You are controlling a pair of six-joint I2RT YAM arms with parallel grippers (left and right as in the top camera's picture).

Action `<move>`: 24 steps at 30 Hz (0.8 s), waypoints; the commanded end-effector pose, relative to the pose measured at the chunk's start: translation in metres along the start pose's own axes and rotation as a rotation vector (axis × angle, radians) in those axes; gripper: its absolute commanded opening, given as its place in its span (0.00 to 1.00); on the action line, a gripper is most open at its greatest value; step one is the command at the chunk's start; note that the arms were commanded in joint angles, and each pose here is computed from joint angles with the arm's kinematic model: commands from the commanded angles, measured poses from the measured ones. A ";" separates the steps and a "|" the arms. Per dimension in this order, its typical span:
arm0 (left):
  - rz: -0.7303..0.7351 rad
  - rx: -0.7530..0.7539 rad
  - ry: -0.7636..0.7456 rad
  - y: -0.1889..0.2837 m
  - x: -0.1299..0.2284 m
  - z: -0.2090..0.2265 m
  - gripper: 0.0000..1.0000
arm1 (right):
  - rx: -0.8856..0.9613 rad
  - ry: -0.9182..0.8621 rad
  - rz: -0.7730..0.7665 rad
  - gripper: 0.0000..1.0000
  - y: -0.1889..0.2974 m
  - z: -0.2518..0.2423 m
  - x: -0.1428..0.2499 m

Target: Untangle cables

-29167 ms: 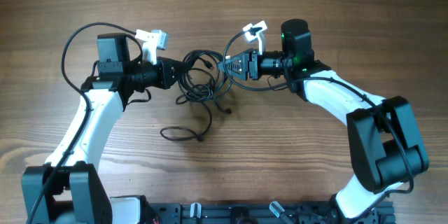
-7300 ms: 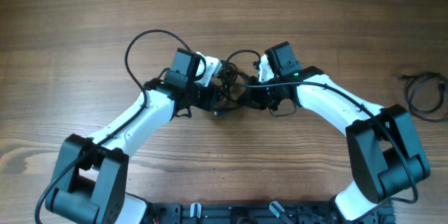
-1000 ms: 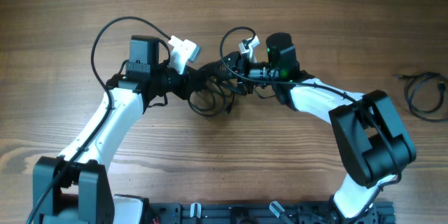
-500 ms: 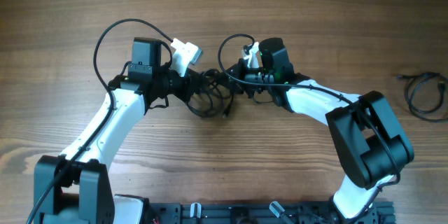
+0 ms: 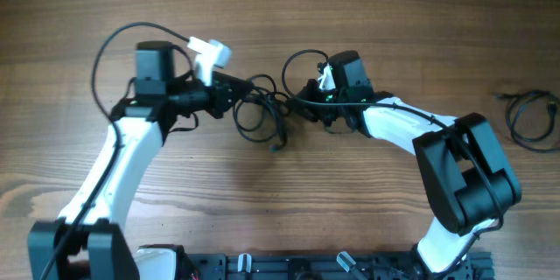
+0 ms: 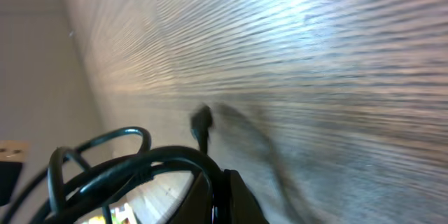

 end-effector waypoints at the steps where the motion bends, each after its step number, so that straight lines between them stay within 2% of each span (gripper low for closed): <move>1: -0.185 0.204 0.027 0.062 -0.038 -0.044 0.04 | 0.185 -0.054 -0.189 0.04 0.016 -0.043 -0.034; 8: -0.456 0.075 0.005 0.153 -0.078 -0.073 0.04 | 0.316 -0.054 -0.272 0.04 0.023 -0.062 -0.041; 13: -0.716 -0.197 0.129 0.223 -0.084 -0.074 0.04 | 0.365 -0.050 -0.310 0.04 0.030 -0.071 -0.048; 15: -0.773 -0.262 0.194 0.238 -0.079 -0.071 0.04 | 0.376 -0.068 -0.314 0.04 0.034 -0.076 -0.050; 19: -0.740 -0.264 0.319 0.230 -0.069 -0.058 0.09 | 0.359 -0.049 -0.292 0.04 0.035 -0.076 -0.051; 24: -0.512 -0.216 0.340 0.180 -0.047 -0.031 0.14 | 0.175 0.069 -0.160 0.04 0.025 -0.049 -0.042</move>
Point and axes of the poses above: each gripper's point midway between its finger pads, its own y axis back along the fingers, its own z axis along the line the jaws close on, x = y × z, the point moved 5 cm from there along y, back along the fingers, and after that the axes turned 3 degrees about -y, right-handed, at the moved point
